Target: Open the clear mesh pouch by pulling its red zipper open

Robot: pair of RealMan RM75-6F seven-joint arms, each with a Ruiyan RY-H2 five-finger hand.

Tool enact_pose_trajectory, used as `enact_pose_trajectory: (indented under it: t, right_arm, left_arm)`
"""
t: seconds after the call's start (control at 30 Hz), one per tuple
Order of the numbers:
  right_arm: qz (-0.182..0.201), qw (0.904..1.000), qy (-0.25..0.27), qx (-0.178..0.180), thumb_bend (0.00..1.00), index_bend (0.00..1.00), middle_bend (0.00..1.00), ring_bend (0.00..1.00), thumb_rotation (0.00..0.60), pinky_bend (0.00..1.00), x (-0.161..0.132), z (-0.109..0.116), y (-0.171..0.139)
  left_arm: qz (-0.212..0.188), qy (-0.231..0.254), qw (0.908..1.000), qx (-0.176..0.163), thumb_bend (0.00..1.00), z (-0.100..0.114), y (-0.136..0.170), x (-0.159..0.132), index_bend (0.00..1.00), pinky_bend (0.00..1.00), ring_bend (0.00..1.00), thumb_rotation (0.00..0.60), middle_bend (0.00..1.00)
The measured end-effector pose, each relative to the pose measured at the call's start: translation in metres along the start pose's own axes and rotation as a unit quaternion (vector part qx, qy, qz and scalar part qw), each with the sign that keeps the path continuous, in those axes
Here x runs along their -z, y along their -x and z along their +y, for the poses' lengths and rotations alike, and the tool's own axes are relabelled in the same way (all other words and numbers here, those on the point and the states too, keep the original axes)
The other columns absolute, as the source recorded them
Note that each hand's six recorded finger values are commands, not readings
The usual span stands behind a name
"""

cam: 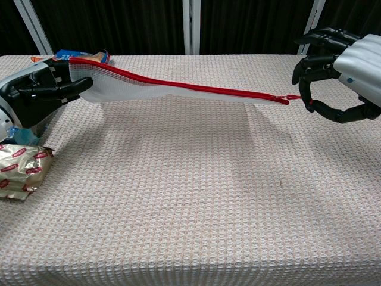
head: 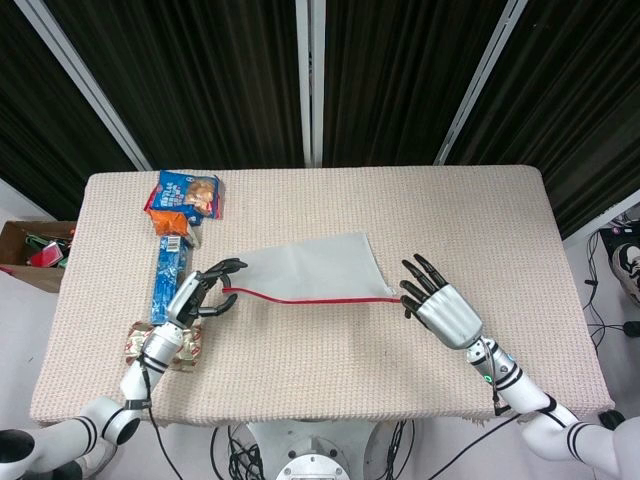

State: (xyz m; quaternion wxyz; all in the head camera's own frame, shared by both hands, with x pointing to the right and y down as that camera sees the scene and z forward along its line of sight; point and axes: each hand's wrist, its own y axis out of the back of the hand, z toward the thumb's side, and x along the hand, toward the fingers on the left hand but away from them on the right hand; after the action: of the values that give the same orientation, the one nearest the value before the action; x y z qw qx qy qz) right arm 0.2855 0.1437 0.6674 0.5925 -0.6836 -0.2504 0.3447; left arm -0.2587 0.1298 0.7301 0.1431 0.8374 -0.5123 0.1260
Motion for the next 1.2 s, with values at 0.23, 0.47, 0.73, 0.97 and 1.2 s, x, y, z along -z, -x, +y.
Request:
enact_pose_trajectory:
  t: [0.23,0.47,0.73,0.97,1.2]
  right_arm:
    - [-0.023,0.9997,0.000,-0.008,0.53,0.98,0.33,0.04,0.600,0.00,0.012,-0.002,-0.018]
    - [-0.022,0.9997,0.003,-0.010,0.52,0.95,0.32,0.03,0.600,0.00,0.011,-0.003,-0.019]
    - [-0.028,0.9974,0.025,-0.062,0.25,0.25,0.12,0.00,0.600,0.00,0.003,-0.018,-0.021]
    - [-0.057,0.9885,0.070,-0.121,0.08,0.00,0.00,0.00,0.600,0.00,0.002,-0.025,-0.028]
    - [-0.122,0.9798,0.110,-0.114,0.15,0.00,0.09,0.00,0.600,0.00,0.040,0.012,-0.043]
  left_arm:
    - [0.004,-0.005,1.0000,0.002,0.40,-0.002,0.000,0.003,0.68,0.16,0.12,0.600,0.26]
    - [0.006,-0.014,0.9999,0.003,0.40,-0.003,-0.001,0.004,0.63,0.16,0.12,0.600,0.25]
    - [0.023,-0.198,0.9799,0.016,0.31,0.003,0.003,0.012,0.23,0.15,0.11,0.600,0.16]
    - [0.043,-0.442,0.8959,0.016,0.16,0.019,0.014,0.009,0.19,0.15,0.11,0.600,0.14]
    - [0.080,-0.597,0.7974,-0.036,0.14,0.062,0.050,-0.029,0.19,0.15,0.11,0.600,0.14]
